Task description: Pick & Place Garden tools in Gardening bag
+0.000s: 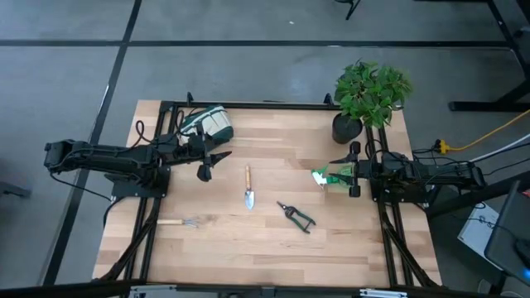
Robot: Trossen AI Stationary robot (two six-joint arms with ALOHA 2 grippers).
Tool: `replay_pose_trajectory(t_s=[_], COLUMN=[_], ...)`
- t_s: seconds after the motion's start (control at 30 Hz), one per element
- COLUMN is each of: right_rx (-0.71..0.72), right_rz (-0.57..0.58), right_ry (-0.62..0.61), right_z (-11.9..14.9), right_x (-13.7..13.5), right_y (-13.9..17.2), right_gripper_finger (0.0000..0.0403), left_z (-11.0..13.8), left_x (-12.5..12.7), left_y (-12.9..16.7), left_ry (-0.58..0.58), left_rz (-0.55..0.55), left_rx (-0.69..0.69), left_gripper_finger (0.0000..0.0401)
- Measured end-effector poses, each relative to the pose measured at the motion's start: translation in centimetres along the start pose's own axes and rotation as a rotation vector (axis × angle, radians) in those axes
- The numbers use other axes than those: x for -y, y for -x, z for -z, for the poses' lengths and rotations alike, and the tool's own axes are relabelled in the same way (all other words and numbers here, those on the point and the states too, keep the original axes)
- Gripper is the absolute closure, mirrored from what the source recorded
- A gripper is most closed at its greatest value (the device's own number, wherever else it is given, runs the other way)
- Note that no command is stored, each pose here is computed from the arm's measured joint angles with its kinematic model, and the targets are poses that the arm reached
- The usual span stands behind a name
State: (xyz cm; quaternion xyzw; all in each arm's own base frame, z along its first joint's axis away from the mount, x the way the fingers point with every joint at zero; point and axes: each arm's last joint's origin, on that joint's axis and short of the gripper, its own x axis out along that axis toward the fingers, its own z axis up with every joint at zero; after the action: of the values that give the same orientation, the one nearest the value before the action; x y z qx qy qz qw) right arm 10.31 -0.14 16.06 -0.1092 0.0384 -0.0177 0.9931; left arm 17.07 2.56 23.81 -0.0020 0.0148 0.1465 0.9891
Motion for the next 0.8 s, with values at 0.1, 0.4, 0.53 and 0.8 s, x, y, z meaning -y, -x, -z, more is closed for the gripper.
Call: replay_pose_trajectory(t_s=[0.1, 0.4, 0.53, 0.8], right_rx=[0.000, 0.001, 0.000, 0.000], right_rz=[0.000, 0.000, 0.000, 0.000], right_ry=[0.000, 0.000, 0.000, 0.000], right_z=[0.0, 0.0, 0.0, 0.0], right_x=[0.0, 0.0, 0.0, 0.0], right_y=[0.0, 0.0, 0.0, 0.0], right_gripper_finger=[0.0217, 0.0217, 0.0217, 0.0217], left_z=[0.0, -0.2, -0.2, -2.8], left_x=[0.0, -0.2, -0.7, -4.3], left_y=[0.0, 0.0, 0.1, 0.1], left_ry=[0.009, 0.065, 0.092, 0.100], left_rz=[0.000, -0.059, -0.230, -0.547], left_rx=[0.004, 0.022, 0.035, -0.156], left_gripper_finger=[0.0207, 0.0207, 0.0207, 0.0207])
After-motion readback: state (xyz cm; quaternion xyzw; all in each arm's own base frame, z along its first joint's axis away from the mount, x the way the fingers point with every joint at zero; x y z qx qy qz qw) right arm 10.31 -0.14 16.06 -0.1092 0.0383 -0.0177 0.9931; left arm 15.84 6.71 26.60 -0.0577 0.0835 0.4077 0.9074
